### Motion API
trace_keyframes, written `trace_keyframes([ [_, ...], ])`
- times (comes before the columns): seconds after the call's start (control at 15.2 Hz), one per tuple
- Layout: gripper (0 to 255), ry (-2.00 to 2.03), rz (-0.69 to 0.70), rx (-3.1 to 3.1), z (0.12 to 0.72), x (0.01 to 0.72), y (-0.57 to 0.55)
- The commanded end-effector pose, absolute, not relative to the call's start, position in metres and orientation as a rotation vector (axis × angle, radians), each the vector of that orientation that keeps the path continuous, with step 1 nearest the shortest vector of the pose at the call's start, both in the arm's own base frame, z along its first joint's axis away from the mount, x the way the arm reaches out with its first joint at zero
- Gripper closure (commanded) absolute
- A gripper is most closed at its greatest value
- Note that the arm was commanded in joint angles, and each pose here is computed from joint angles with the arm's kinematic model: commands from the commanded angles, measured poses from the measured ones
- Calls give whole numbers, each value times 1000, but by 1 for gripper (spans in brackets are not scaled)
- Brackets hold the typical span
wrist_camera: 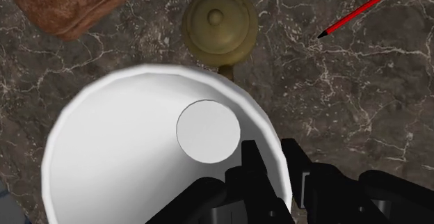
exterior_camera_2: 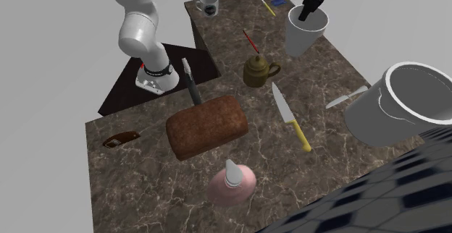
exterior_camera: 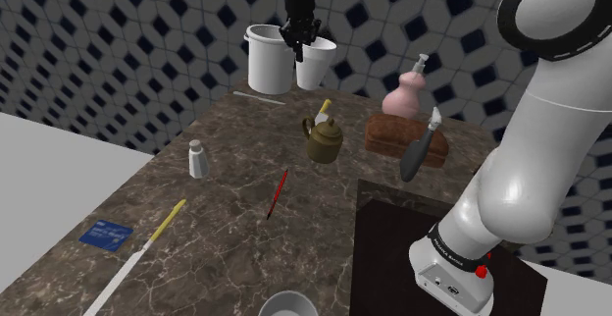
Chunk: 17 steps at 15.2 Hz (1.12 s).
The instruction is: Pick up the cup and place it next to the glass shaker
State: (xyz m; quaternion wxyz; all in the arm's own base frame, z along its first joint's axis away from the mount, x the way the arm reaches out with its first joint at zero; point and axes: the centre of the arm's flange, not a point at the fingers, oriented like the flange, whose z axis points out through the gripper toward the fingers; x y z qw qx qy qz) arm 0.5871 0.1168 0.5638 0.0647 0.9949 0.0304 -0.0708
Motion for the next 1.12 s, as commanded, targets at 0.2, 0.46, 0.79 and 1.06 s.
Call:
trace_keyframes([
  [0.2, 255, 89, -213, 3003, 567, 588, 183],
  [0.46, 255, 89, -213, 3003, 567, 589, 236],
  [0.79, 255, 89, -213, 3003, 567, 589, 302],
  [1.06, 255, 89, -213, 3003, 557, 590, 336],
])
